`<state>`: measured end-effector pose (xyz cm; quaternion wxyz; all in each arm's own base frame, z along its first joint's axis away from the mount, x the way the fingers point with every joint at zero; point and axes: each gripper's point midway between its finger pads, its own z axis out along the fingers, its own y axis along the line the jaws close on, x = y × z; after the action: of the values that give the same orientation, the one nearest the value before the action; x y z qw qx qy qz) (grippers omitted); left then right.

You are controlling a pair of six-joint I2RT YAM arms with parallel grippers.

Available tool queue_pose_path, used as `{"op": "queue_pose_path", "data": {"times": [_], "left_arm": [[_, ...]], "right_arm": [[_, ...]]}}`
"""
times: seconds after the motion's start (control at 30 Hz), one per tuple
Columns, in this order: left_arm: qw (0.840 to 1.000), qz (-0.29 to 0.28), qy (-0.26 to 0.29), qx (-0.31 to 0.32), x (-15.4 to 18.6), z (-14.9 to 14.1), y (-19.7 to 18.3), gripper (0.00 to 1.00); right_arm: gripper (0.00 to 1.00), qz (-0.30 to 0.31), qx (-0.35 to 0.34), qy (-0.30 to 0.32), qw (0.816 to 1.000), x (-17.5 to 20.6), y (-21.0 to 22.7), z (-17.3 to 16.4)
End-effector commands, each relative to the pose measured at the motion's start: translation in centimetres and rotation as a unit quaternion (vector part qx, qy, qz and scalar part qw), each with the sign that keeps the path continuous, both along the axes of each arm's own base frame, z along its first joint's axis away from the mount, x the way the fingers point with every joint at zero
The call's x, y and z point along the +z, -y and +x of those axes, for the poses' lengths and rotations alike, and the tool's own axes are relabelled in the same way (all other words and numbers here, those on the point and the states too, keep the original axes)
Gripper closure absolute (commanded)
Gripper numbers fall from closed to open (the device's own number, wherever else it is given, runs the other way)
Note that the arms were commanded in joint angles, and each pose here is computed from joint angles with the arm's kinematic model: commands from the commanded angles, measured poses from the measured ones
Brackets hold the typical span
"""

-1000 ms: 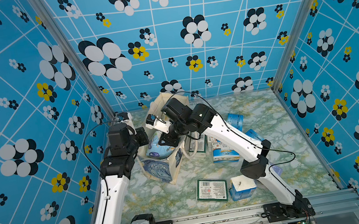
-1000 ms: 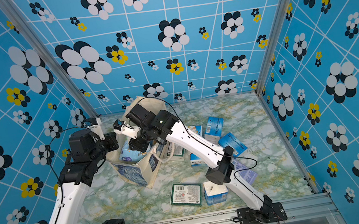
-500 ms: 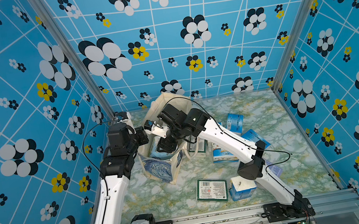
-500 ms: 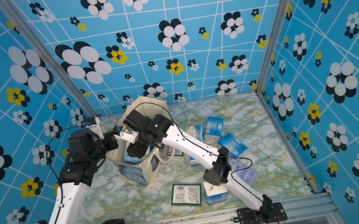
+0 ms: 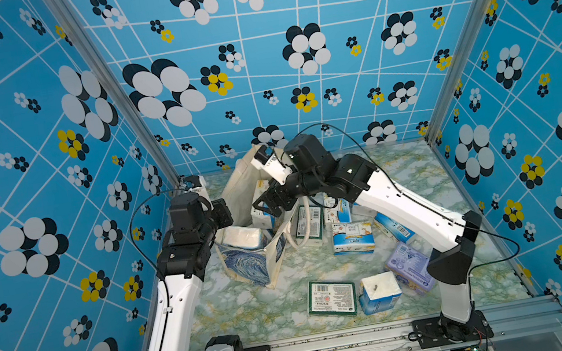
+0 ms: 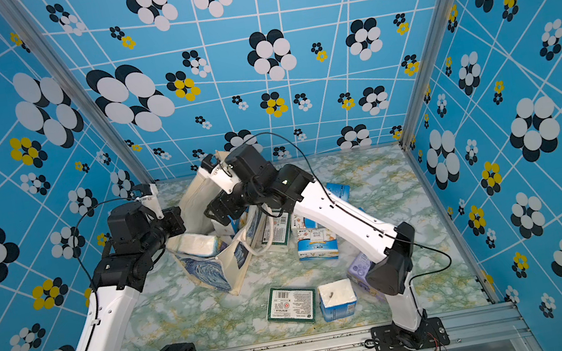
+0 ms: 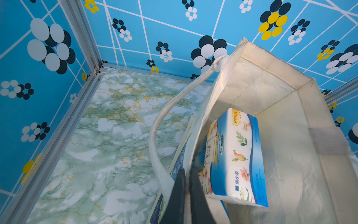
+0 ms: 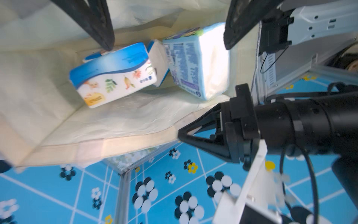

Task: Put tissues into the canvas bag
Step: Place the pack of facial tissues in the canvas bag, then adjust the canvas bag at the center of the board.

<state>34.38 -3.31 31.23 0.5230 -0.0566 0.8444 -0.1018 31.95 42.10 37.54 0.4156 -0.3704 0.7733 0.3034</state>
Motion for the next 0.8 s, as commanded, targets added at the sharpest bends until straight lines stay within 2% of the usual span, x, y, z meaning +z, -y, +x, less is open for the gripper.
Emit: {"op": "queue_pose_path", "data": {"times": [0.0, 0.1, 0.23, 0.4, 0.53, 0.77], "left_arm": [[0.999, 0.016, 0.048, 0.01, 3.1, -0.4, -0.6, 1.0], [0.998, 0.023, 0.053, 0.013, 3.3, -0.4, -0.8, 1.0], [0.998, 0.025, 0.058, 0.014, 3.3, -0.3, -0.9, 1.0], [0.998, 0.023, 0.061, 0.01, 3.3, 0.0, -0.7, 1.0], [0.997, 0.03, 0.064, 0.01, 3.3, 0.2, -0.8, 1.0], [0.997, 0.034, 0.065, 0.017, 3.0, 0.7, -1.1, 1.0]], "right_arm": [[0.16, 0.047, -0.099, -0.019, 0.994, 0.2, 3.0, 3.7], [0.29, 0.048, -0.137, -0.058, 0.988, -2.2, 5.0, 5.1], [0.31, 0.054, -0.15, -0.096, 0.983, -4.5, 5.2, 6.0], [0.38, 0.055, -0.165, -0.121, 0.977, -6.6, 5.0, 6.8], [0.39, 0.06, -0.178, -0.119, 0.975, -7.3, 5.8, 6.5], [0.39, 0.08, -0.186, -0.094, 0.975, -6.2, 8.2, 4.5]]}}
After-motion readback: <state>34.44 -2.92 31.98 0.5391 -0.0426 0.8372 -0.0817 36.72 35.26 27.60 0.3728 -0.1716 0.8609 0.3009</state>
